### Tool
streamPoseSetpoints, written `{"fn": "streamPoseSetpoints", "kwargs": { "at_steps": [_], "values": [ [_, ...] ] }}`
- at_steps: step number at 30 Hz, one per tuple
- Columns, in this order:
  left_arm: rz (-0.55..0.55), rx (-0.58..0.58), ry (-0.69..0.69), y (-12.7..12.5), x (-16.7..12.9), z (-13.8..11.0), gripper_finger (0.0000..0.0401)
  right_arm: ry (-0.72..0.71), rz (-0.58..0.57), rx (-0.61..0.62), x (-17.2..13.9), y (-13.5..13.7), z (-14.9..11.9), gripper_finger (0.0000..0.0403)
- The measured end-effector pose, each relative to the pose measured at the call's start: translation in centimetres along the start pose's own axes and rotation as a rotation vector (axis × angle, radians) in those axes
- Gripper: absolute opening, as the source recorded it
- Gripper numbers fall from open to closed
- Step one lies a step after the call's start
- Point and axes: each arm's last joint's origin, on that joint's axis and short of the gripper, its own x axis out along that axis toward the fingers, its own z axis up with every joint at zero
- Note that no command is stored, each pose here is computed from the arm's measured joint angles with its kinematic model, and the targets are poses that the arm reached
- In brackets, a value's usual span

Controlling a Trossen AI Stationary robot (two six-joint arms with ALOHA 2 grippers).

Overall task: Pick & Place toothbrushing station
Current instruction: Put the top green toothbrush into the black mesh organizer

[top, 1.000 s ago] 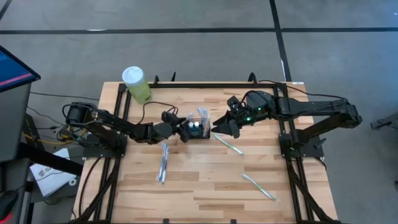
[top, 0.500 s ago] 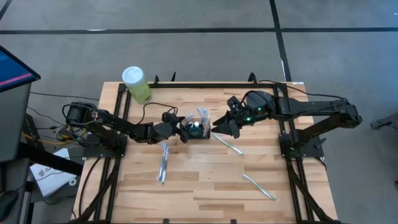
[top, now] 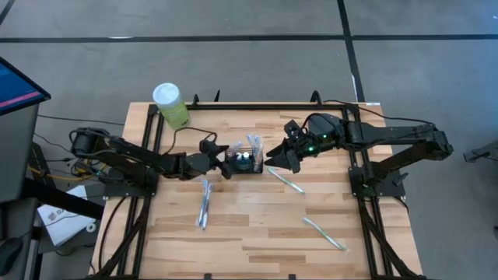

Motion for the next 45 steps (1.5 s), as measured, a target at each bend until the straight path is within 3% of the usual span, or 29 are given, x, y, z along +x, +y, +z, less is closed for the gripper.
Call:
{"fn": "streamPoseSetpoints", "kwargs": {
  "at_steps": [4,8,13,20,31,36,41,45],
  "values": [
    [0.023,0.005,0.055,0.8,-1.4,0.6,0.0273,0.000,0.000,-0.002,0.0,0.0,0.0,0.0270],
    [-0.020,-0.038,0.074,1.0,-3.0,1.7,0.0273,0.002,0.002,-0.023,0.0,0.0,0.0,0.0270],
    [-0.147,-0.129,0.110,1.0,-5.0,2.9,0.0273,0.043,-0.028,-0.019,0.0,-0.4,-0.3,0.0270],
    [-0.366,-0.374,0.316,0.5,-6.2,3.0,0.0261,0.140,-0.110,-0.068,-0.2,-1.3,-1.2,0.0270],
    [-0.509,-0.476,0.517,-1.7,-8.7,1.3,0.0147,0.415,-0.282,-0.136,-1.2,-2.8,-3.8,0.0270],
    [-0.548,-0.469,0.557,-2.3,-9.7,0.8,0.0083,0.398,-0.343,-0.140,-1.1,-2.6,-4.2,0.0270],
    [-0.570,-0.408,0.541,-2.6,-10.2,0.6,0.0015,0.454,-0.455,-0.114,0.5,-3.6,-5.2,0.0265],
    [-0.565,-0.374,0.516,-2.6,-10.3,0.5,0.0004,0.562,-0.556,-0.114,3.0,-4.6,-7.1,0.0244]
  ]
}}
